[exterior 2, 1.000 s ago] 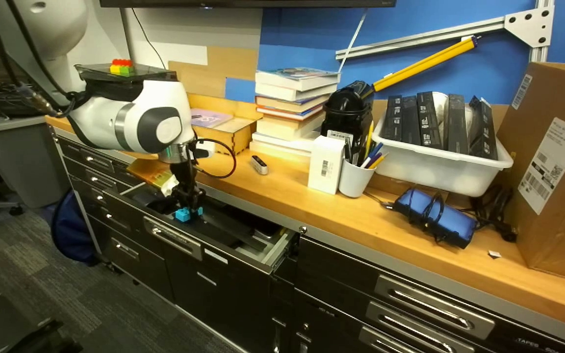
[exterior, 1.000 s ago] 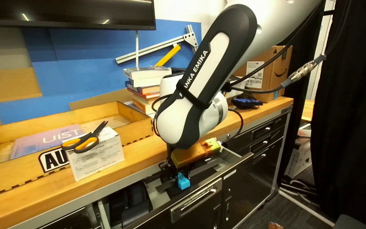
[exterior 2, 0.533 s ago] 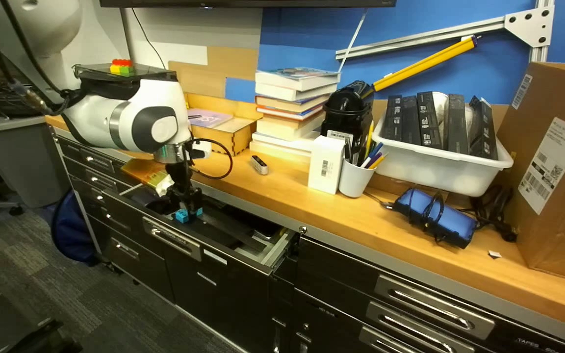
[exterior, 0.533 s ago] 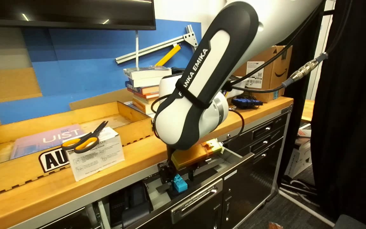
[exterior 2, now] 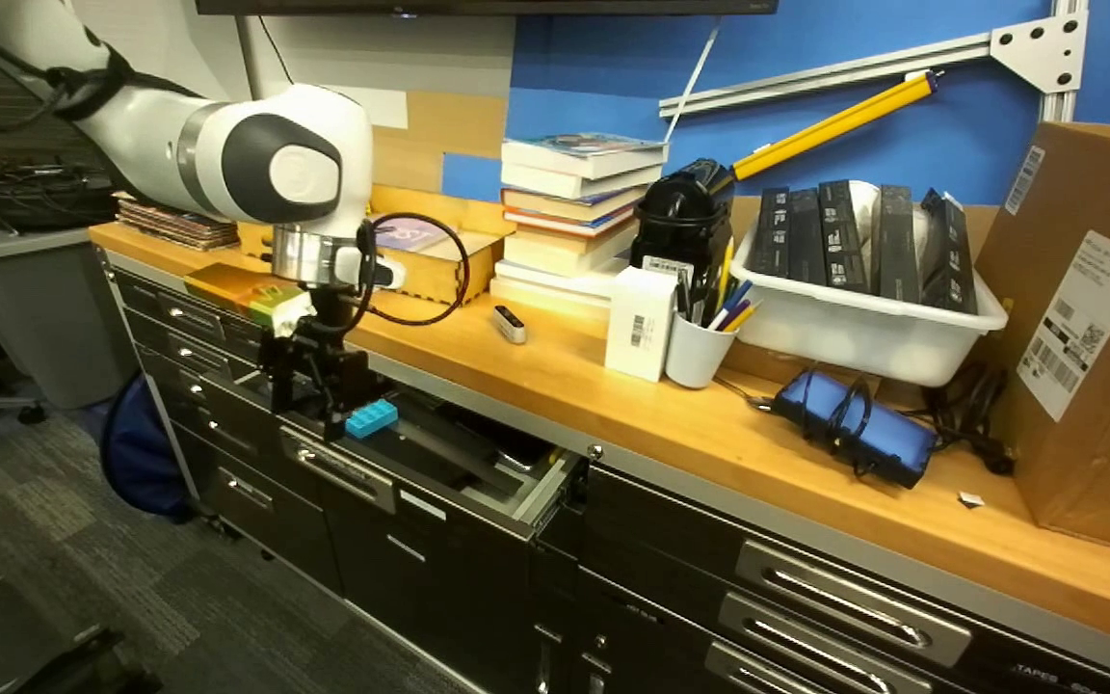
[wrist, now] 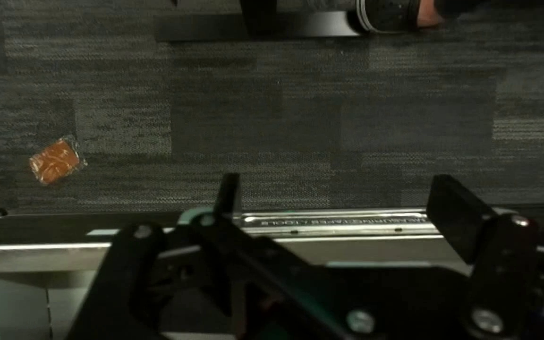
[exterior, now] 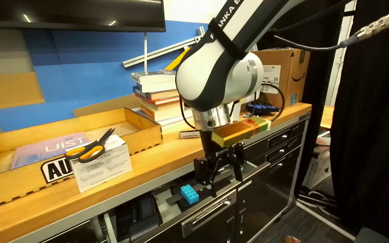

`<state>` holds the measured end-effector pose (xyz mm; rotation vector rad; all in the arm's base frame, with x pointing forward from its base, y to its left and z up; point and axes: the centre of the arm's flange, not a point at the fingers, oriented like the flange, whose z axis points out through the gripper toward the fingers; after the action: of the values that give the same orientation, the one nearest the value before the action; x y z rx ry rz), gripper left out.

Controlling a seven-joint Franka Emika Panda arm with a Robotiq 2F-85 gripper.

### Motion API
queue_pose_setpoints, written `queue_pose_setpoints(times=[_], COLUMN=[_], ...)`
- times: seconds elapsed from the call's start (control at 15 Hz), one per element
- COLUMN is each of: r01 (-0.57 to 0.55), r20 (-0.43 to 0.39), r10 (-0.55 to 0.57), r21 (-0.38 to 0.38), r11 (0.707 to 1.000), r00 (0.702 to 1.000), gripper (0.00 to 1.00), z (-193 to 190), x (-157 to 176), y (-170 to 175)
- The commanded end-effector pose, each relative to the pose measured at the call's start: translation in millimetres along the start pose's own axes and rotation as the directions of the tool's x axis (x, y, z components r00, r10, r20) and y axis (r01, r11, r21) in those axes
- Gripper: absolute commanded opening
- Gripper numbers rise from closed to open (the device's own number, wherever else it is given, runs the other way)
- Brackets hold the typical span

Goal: Put the blue lego brick in the open drawer then close the drawer

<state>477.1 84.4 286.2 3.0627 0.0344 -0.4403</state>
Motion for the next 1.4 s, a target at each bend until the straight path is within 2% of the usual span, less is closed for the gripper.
queue_pose_setpoints(times=[0.0, 0.2, 0.33, 0.4, 0.53, 0.87, 1.33], r01=[-0.015, -0.022, -0.028, -0.036, -0.043, -0.088, -0.118], r20=[-0.002, -0.031, -0.09, -0.153, -0.261, -0.428, -0.555], r10=[0.015, 0.02, 0.021, 0.025, 0.029, 0.089, 0.137], r21=[-0.046, -0.067, -0.076, -0.069, -0.049, 0.021, 0.07], r11=[0.999, 0.998, 0.997, 0.997, 0.998, 0.996, 0.991], r00=[1.0, 0.999, 0.996, 0.988, 0.965, 0.899, 0.821], gripper=[1.0, 1.0, 1.0, 1.0, 1.0, 1.0, 1.0], z=[43, 89, 111, 117, 118, 98, 79], x=[3, 19, 27, 32, 42, 79, 117], y=[-1, -13, -23, -28, -41, -63, -78])
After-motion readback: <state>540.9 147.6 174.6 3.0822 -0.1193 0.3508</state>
